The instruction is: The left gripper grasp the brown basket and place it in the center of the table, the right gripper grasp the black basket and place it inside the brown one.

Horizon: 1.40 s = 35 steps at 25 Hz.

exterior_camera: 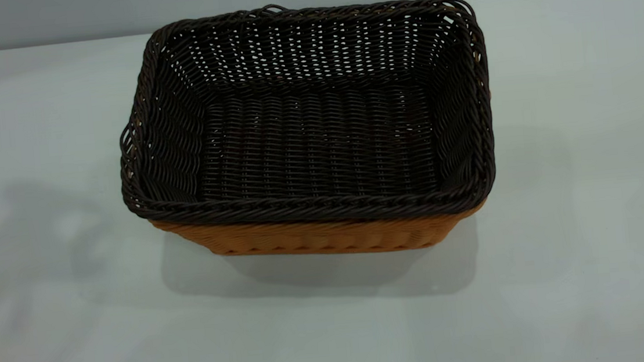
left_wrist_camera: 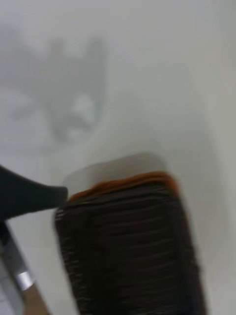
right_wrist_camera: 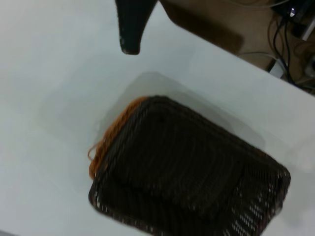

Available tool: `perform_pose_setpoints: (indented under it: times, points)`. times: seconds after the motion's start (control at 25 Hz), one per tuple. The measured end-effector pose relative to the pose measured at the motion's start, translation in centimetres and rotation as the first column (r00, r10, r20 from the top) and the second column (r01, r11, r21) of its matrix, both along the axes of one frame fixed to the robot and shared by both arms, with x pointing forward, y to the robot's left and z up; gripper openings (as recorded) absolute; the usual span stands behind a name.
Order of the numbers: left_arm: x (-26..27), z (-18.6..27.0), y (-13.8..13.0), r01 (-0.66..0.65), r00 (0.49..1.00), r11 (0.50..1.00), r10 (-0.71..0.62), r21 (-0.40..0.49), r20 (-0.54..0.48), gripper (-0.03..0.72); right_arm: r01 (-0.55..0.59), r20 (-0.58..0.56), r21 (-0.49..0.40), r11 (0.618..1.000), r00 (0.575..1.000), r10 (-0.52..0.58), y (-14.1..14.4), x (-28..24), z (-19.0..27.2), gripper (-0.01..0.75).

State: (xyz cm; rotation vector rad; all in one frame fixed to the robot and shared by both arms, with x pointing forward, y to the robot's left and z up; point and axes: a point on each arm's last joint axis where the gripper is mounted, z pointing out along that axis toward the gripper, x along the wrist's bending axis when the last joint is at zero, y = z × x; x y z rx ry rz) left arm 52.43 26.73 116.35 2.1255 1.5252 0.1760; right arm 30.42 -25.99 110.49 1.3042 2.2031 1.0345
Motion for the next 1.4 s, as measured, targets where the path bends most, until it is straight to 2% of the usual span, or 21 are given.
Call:
perform_pose_setpoints:
  times: [0.24, 0.56, 0.92, 1.16, 1.4]
  points:
    - [-4.9, -2.3, 0.1, -0.002, 0.997, 1.000, 0.002, 0.003, -0.072, 0.530, 0.003, 0.061, -0.016, 1.000, 0.998, -0.002, -1.1, -3.1, -3.0, 0.594]
    - [-12.0, -4.4, 0.2, -0.004, 0.998, 1.000, 0.004, 0.002, -0.068, 0.530, 0.006, 0.142, -0.037, 0.999, 0.990, -0.001, -2.2, -6.2, -3.5, 0.594]
    - [-18.7, -5.7, 0.4, -0.021, 0.996, 1.000, 0.020, 0.001, 0.085, 0.530, 0.018, 0.113, -0.040, 0.999, 0.993, -0.013, -2.3, -6.3, -6.2, 0.594]
    - [-23.0, -7.0, 1.0, -0.045, 0.980, 0.998, 0.034, 0.051, 0.198, 0.530, 0.026, 0.150, -0.020, 0.999, 0.988, -0.023, -2.5, -6.9, -6.2, 0.594]
    - [-26.7, -10.2, 2.2, -0.163, 0.958, 0.980, 0.131, 0.112, 0.254, 0.530, 0.026, 0.156, -0.018, 1.000, 0.987, -0.023, -2.5, -6.9, -6.2, 0.594]
